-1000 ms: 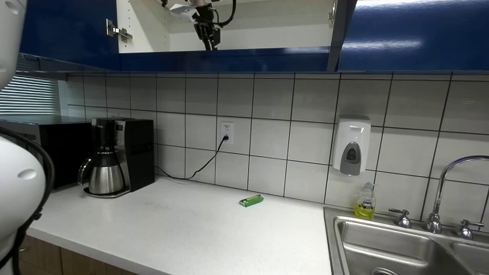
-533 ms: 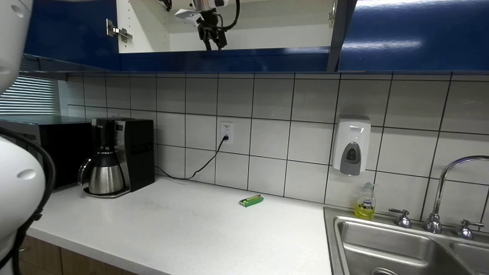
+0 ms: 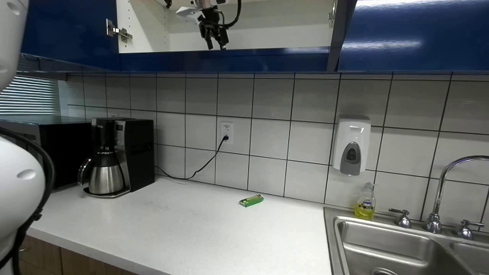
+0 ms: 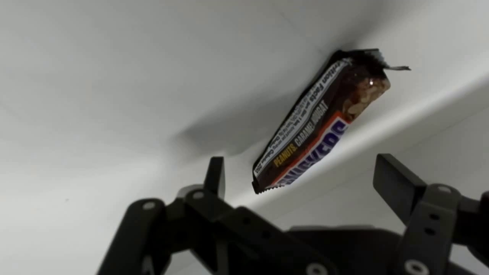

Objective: Pick the candy bar and put it into the cupboard

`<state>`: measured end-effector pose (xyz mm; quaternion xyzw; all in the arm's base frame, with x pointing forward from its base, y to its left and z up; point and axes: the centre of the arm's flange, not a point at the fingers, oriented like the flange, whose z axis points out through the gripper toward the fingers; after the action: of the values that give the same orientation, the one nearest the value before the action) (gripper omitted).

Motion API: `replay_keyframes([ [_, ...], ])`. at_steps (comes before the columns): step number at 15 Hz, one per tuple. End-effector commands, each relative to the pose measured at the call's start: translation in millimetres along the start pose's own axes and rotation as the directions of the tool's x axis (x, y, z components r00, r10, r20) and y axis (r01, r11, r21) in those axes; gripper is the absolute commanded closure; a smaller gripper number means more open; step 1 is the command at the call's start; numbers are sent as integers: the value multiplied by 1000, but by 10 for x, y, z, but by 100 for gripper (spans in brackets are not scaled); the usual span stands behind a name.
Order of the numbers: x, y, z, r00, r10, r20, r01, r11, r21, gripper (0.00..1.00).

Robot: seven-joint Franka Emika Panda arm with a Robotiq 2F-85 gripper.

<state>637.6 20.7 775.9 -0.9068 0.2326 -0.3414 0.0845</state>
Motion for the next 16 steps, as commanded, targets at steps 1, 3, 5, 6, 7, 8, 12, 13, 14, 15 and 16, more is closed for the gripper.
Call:
replay_keyframes([
  [1,-191,93,-173,999,-41,-16,41,999,1,0],
  [3,-264,100,-239,997,-71,-21,71,997,-1,0],
  [5,-346,107,-320,994,-106,-26,106,994,-1,0],
  [6,-394,112,-366,992,-122,-34,122,992,-4,0],
  [7,-428,116,-411,990,-136,-42,136,991,-5,0],
  [8,-474,128,-466,987,-151,-51,151,989,-6,0],
  [12,-654,165,-570,975,-207,-76,208,978,-7,0],
  [13,-705,181,-600,973,-217,-80,217,976,-5,0],
  [14,-761,197,-629,970,-229,-85,230,973,-3,0],
  [15,-822,215,-663,967,-239,-91,240,971,-2,0],
  [16,-879,235,-702,964,-246,-96,248,969,0,0],
])
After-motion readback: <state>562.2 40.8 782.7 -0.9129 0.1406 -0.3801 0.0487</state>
